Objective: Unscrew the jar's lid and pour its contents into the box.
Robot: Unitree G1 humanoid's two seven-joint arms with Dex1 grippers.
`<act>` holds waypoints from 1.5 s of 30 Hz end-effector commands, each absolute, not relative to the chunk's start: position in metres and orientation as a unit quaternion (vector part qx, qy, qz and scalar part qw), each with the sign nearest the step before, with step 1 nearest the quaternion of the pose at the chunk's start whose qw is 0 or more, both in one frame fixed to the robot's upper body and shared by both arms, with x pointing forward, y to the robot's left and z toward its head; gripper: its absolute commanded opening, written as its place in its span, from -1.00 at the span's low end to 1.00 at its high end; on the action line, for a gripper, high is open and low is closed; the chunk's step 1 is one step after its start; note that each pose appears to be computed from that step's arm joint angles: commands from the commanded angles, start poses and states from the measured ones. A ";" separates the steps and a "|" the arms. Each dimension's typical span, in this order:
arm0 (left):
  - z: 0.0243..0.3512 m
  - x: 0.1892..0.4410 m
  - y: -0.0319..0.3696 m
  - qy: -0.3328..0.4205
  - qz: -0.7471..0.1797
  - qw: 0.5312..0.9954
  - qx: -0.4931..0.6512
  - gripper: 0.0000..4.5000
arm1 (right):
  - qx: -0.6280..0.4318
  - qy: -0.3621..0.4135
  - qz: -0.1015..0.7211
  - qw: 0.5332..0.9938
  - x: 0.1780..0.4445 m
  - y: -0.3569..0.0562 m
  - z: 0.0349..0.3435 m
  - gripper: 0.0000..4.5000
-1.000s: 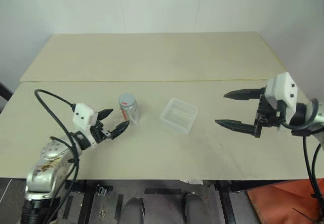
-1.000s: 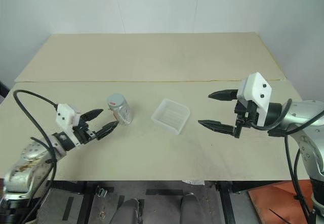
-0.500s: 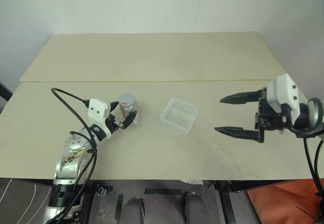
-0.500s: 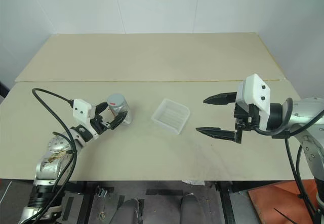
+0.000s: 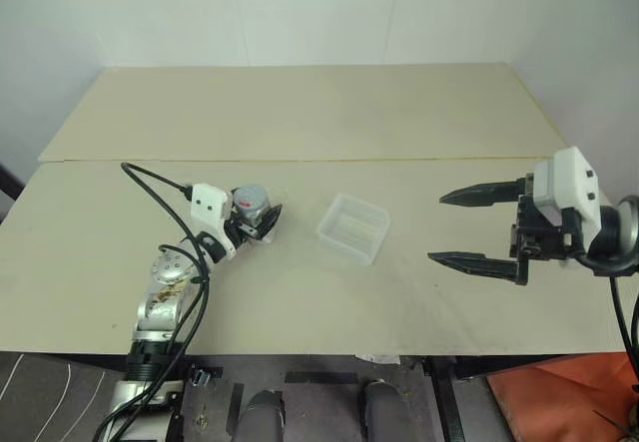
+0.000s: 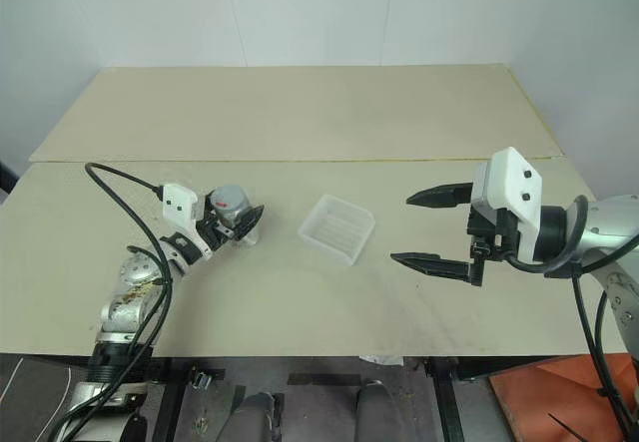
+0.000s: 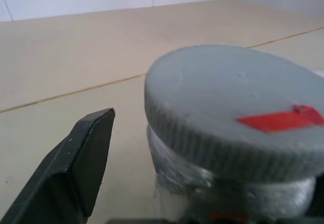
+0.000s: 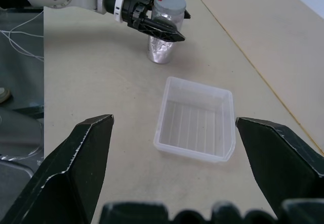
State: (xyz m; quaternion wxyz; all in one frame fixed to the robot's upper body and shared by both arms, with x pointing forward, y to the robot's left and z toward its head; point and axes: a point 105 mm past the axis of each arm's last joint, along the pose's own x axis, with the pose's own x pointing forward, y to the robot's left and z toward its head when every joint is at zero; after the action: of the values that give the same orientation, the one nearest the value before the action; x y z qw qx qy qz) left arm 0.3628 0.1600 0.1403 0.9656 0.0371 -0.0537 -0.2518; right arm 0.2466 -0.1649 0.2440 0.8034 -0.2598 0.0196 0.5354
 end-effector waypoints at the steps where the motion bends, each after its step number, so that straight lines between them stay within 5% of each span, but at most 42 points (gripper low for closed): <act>1: 0.148 0.364 0.157 -0.071 -0.254 0.964 0.046 0.74 | -0.271 0.002 0.533 0.802 0.240 -0.165 0.255 1.00; 8: 0.148 0.362 0.155 -0.070 -0.255 0.964 0.042 -0.14 | -0.269 0.000 0.532 0.803 0.239 -0.164 0.256 1.00; 17: 0.198 0.351 0.147 -0.076 -0.372 0.921 0.086 -0.14 | -0.236 -0.043 0.558 0.795 0.245 -0.144 0.267 1.00; 28: 0.257 0.334 0.104 -0.074 -0.656 0.746 0.090 -0.14 | -0.130 -0.096 0.553 0.817 0.281 -0.074 0.305 1.00; 45: 0.260 0.341 0.055 -0.095 -0.733 0.664 0.115 -0.14 | -0.117 -0.075 0.531 0.836 0.292 -0.036 0.305 1.00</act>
State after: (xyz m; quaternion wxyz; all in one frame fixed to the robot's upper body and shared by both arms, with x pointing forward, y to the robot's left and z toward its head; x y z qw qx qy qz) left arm 0.3429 0.0580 0.2476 0.6712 0.1030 -0.0719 -0.7305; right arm 0.2982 -0.0383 0.2973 0.8402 -0.1085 -0.0575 0.5282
